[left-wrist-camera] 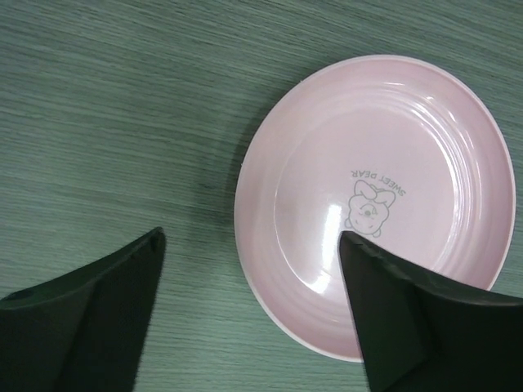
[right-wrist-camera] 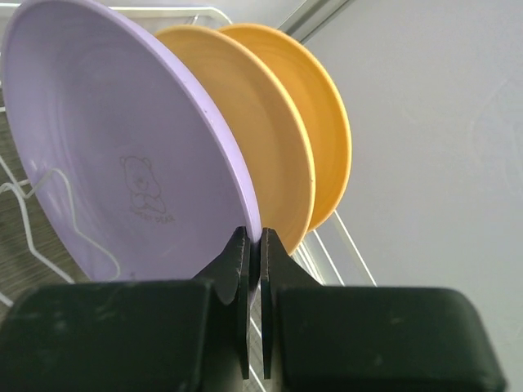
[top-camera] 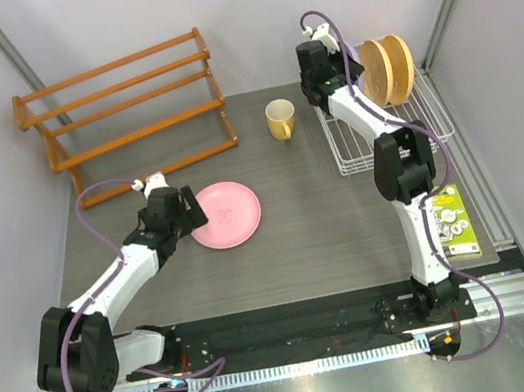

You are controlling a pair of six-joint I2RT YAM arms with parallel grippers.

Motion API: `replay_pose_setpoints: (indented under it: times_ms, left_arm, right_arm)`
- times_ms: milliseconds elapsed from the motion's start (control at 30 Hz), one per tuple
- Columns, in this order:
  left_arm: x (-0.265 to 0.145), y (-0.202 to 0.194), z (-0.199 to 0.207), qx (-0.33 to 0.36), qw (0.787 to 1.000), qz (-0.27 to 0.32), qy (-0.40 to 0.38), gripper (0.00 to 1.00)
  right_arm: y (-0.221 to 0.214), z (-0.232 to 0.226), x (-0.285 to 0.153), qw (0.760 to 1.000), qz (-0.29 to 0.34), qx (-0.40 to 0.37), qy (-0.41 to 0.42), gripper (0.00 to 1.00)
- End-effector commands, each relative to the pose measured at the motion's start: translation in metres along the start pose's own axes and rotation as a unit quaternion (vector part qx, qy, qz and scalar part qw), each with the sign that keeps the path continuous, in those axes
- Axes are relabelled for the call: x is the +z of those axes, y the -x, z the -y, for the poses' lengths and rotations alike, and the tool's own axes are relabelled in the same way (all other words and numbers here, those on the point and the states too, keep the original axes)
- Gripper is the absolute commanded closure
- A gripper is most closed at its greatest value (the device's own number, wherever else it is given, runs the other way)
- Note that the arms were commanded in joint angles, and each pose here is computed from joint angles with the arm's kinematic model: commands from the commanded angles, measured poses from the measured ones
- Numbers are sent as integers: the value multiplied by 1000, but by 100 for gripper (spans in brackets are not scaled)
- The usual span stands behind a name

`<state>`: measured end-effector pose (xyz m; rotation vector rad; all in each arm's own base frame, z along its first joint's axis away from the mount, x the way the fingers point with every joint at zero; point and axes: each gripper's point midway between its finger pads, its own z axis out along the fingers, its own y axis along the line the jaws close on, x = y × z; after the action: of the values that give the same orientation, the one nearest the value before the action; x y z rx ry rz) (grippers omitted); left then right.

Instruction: Unload the plates from the dish rack

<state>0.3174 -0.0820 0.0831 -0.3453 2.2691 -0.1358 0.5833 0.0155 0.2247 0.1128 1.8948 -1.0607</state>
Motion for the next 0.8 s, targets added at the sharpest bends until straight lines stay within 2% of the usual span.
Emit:
replay_pose_setpoints:
  times_ms: [0,233,533,567,767]
  left_arm:
    - [-6,24,12,-1,999,28,-16,3]
    - [-7,28,17,-2,999,29,-27,1]
    - [-11,41,32,-10,998,35,-52,0]
    - [-12,43,33,-11,998,37,-54,1]
    - [-15,52,50,-13,994,46,-93,1]
  right_arm:
    - [50,52,-22,993,53,86,-58,99]
    - [58,84,-39,989,63,95,-91,99]
    - [76,140,-70,981,87,153,-87,99]
    - [74,138,-72,984,83,140,-78,99]
    - [75,143,-103,980,80,183,21,99]
